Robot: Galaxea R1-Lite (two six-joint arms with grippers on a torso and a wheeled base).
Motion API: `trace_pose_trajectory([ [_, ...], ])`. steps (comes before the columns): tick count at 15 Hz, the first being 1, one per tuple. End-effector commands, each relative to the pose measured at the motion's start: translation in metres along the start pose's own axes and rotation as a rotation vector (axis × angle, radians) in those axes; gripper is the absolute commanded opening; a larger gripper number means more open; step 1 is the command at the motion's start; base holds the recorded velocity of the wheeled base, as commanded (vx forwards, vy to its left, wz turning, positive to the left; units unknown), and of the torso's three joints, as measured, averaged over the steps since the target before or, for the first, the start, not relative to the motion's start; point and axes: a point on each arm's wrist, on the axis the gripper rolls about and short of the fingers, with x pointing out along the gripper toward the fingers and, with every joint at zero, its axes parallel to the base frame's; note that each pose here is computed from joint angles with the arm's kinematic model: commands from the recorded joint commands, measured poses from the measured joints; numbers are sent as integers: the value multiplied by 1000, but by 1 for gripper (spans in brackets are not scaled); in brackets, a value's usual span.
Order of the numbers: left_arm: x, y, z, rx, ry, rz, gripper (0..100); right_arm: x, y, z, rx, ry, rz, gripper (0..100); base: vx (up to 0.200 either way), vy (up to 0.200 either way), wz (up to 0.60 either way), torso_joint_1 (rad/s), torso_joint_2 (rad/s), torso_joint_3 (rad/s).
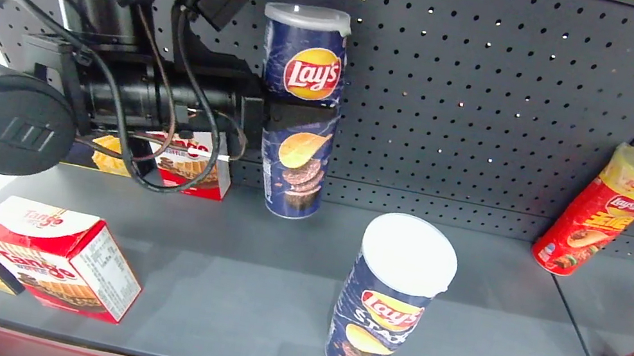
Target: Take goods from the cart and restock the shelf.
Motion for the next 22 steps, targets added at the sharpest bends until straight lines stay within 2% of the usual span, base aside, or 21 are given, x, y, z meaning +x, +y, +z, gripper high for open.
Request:
trace_pose_trajectory([
  [1, 14, 9, -15, -34, 42, -3, 0, 0, 0, 0, -1, 3, 1, 100, 0, 0, 0, 0, 0, 0],
  [2, 19, 7, -13, -56, 86, 18, 0, 0, 0, 0, 1, 3, 1, 100, 0, 0, 0, 0, 0, 0],
  [3, 24, 6, -10, -61, 110, 48, 0, 0, 0, 0, 1, 3, 1, 100, 0, 0, 0, 0, 0, 0],
  [5, 36, 13, -8, -2, 106, 47, 0, 0, 0, 0, -1, 3, 1, 100, 0, 0, 0, 0, 0, 0],
  [7, 46, 22, -10, 38, 97, 45, 0, 0, 0, 0, -1, 3, 1, 100, 0, 0, 0, 0, 0, 0],
  [8, 56, 27, -16, 88, 86, 27, 0, 0, 0, 0, -1, 4, 1, 100, 0, 0, 0, 0, 0, 0],
  [11, 66, 32, -26, 121, 37, -56, 0, 0, 0, 0, 1, 3, 1, 100, 0, 0, 0, 0, 0, 0],
  [14, 75, 27, -32, 125, 24, -78, 0, 0, 0, 0, 1, 3, 1, 100, 0, 0, 0, 0, 0, 0],
  [20, 77, 28, -43, 117, 45, -81, 0, 0, 0, 0, 1, 4, 1, 100, 0, 0, 0, 0, 0, 0],
  [22, 79, 34, -50, 133, 18, -80, 0, 0, 0, 0, 1, 3, 1, 100, 0, 0, 0, 0, 0, 0],
])
